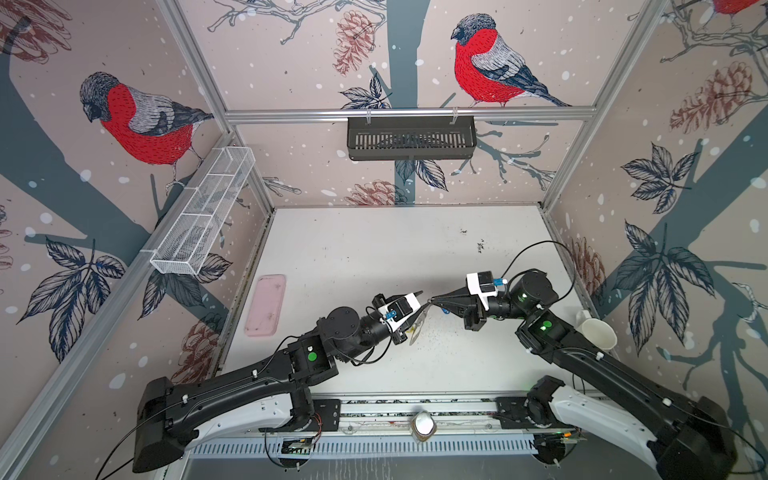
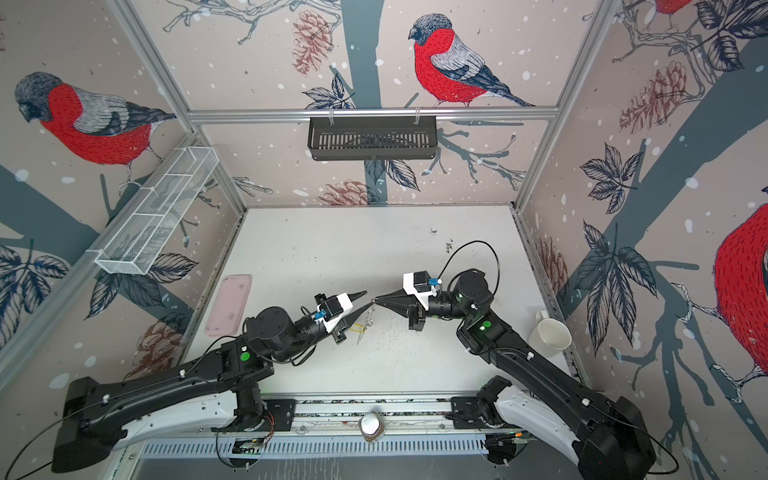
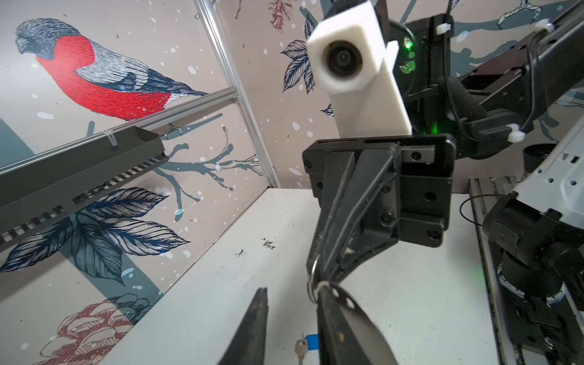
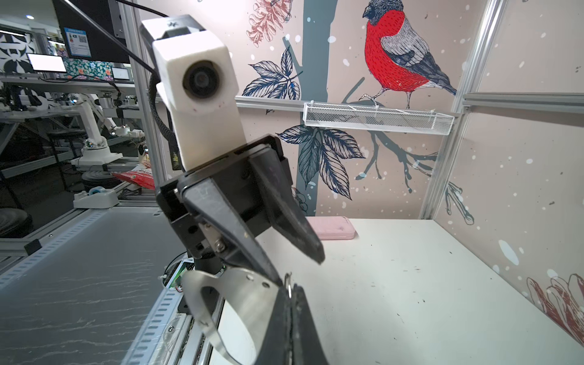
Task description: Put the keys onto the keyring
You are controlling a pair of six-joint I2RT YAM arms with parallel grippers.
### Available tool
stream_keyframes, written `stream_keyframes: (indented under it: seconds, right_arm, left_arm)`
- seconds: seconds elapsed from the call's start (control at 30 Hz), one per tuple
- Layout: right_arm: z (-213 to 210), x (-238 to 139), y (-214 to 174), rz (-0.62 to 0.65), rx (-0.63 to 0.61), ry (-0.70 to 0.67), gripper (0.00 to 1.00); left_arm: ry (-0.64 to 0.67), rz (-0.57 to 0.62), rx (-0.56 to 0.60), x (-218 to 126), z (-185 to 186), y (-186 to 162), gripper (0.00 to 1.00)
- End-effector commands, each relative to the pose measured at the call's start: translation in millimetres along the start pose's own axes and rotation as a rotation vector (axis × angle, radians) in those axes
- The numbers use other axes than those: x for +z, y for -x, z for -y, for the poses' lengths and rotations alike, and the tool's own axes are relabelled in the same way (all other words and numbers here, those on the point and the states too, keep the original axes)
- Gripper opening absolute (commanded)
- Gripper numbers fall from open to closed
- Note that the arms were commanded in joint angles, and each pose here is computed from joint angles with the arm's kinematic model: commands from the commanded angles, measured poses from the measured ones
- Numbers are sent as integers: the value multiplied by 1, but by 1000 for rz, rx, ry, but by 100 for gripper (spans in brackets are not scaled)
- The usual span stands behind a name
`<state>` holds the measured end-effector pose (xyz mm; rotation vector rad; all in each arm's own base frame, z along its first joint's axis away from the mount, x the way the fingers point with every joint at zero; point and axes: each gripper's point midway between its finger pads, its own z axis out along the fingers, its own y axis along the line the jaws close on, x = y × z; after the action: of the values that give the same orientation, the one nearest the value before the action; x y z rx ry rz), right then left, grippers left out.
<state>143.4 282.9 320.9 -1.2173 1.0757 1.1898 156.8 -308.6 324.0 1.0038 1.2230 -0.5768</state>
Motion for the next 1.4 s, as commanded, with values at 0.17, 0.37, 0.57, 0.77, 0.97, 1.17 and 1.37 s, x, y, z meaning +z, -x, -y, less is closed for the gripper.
stream_keyframes:
  seconds: [0.17, 0.37, 0.57, 0.77, 0.97, 1.17, 1.37]
  right_arm:
    - [-9, 1, 16, 42, -57, 60, 0]
    - [-14, 4, 15, 26, -51, 121, 0]
    - [-17, 6, 8, -8, -35, 169, 0]
    - [-19, 7, 4, -24, -23, 198, 0]
    - [-21, 7, 2, -35, -17, 215, 0]
    - [-24, 7, 4, -35, -22, 226, 0]
    - [-28, 8, 11, -28, -39, 241, 0]
  left_arm:
    - [-54, 46, 9, 3, 9, 10, 23]
    - [-77, 51, 17, 4, 13, 12, 21]
    - [-83, 70, 22, 0, 13, 16, 16]
    - [-71, 98, 23, -8, 10, 21, 16]
    - [-66, 109, 25, -12, 9, 23, 18]
    - [-69, 100, 22, -11, 10, 21, 16]
    - [-70, 65, 13, -9, 11, 13, 16]
